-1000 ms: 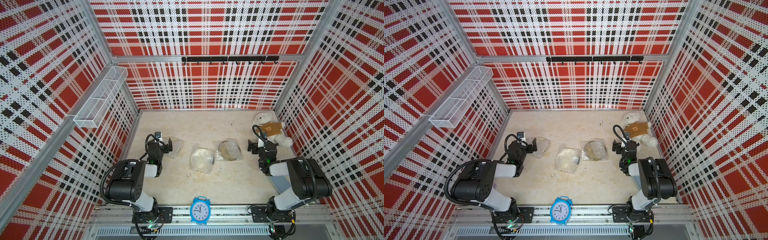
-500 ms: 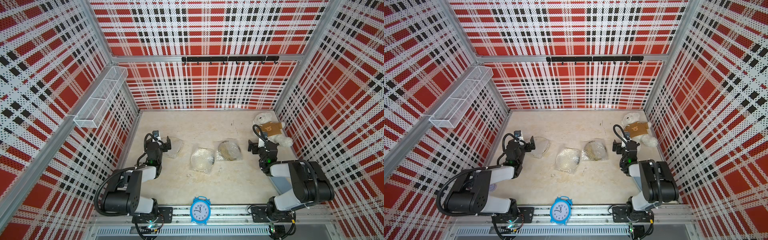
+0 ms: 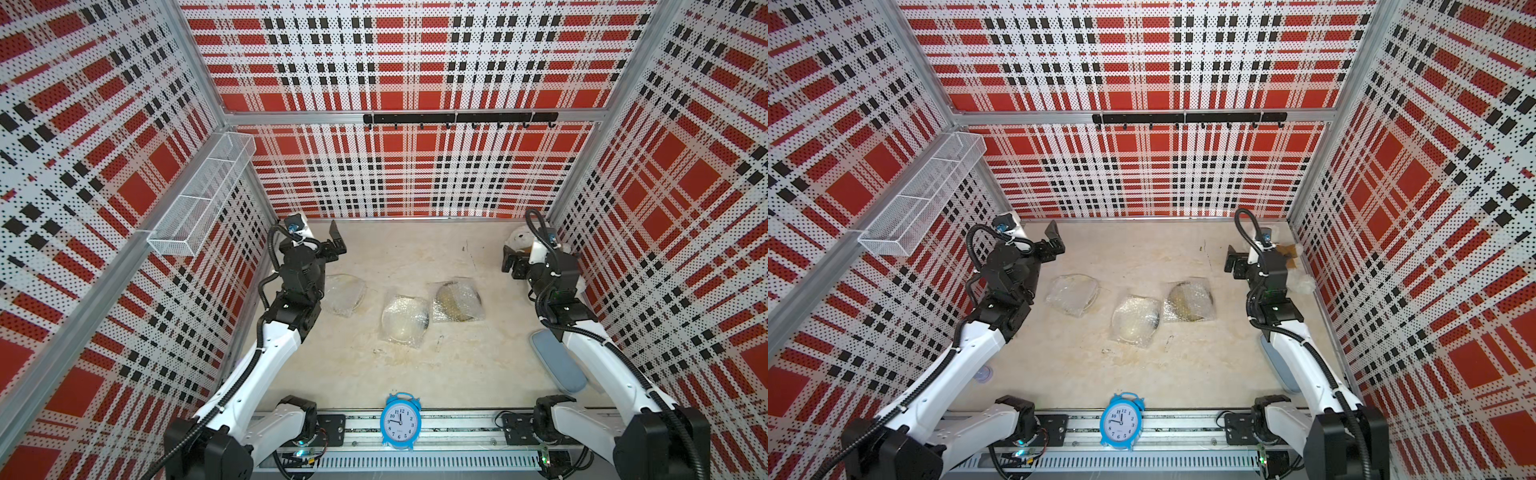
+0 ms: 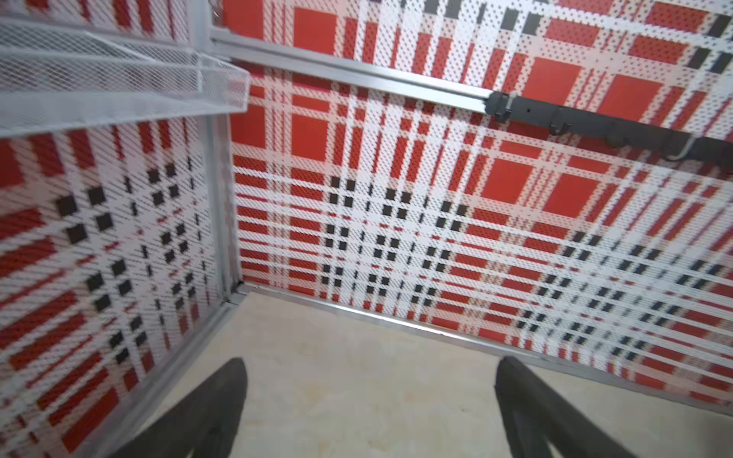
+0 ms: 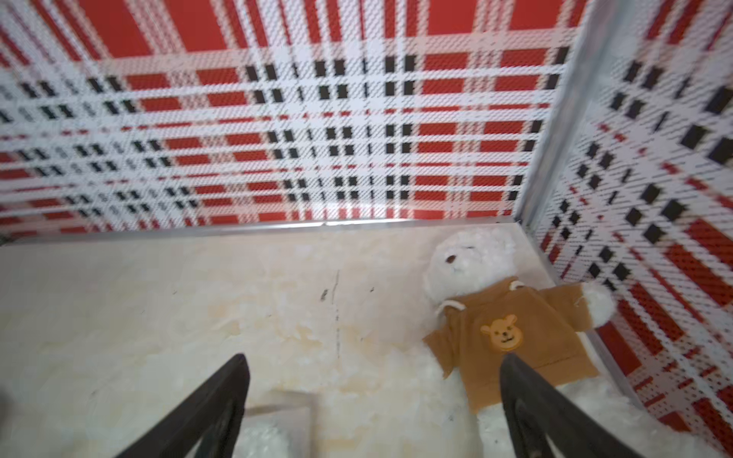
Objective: Unpack dinner plates from bubble wrap
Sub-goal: Move the bubble wrap to the center of the board.
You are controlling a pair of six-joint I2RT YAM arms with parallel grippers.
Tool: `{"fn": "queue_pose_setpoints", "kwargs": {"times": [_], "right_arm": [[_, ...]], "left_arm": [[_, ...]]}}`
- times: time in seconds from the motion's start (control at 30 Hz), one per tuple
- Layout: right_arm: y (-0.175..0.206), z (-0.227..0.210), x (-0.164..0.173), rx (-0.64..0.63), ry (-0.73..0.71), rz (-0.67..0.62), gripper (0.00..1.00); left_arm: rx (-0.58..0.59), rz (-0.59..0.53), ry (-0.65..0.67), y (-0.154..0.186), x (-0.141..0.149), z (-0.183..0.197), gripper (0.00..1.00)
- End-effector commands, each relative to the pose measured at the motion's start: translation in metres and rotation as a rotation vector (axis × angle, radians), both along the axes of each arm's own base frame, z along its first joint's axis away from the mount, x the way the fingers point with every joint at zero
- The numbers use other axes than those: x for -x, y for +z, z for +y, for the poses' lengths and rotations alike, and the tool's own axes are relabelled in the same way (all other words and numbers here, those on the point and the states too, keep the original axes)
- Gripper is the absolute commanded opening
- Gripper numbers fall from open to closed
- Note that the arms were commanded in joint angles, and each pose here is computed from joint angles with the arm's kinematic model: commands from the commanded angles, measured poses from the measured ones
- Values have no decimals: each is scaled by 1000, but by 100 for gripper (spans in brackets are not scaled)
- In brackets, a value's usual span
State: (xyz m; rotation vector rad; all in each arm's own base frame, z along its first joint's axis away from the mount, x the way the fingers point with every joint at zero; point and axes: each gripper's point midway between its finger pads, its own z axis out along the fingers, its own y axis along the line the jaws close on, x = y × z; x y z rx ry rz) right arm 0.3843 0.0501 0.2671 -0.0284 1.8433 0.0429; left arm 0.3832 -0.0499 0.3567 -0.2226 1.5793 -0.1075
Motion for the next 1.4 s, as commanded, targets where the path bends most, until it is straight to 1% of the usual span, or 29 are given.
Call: {"fn": "queue_pose_setpoints", "kwargs": {"times": [0.0,0.1,0.17,0.27,0.37,0.47,0.6,0.7,0.8,0.93,1.1,1.2,1.3,1.37], "right_arm": [[-26,10,18,144,-22,191,100],[-26,23,29,198,-21,238,100],[-31,30,37,203,3,271,100],[-45,40,51,195,59,350,100],[-66,47,62,233,99,420,100],[-83,47,70,223,103,473,100],[-102,50,79,201,128,523,90],[-122,49,85,204,131,573,80],[-138,52,87,198,140,604,77],[-149,58,85,173,162,608,75],[-157,66,84,183,188,617,75],[-158,70,80,192,202,605,77],[-159,71,78,200,202,619,79],[-164,79,79,180,236,636,81]], "left_arm": [[112,145,-191,-23,1,-52,99],[73,225,-312,-30,7,-99,99],[56,263,-397,-36,15,-131,99],[75,299,-508,-47,28,-172,99],[130,361,-588,-67,33,-200,99],[221,418,-622,-91,30,-212,99],[285,487,-639,-113,23,-216,99],[360,566,-659,-130,14,-217,99],[439,634,-696,-146,9,-221,99],[493,679,-752,-156,10,-240,99],[548,729,-785,-168,13,-261,100],[562,754,-791,-174,14,-269,100],[559,767,-811,-176,14,-275,100],[552,771,-812,-178,14,-275,99]]}}
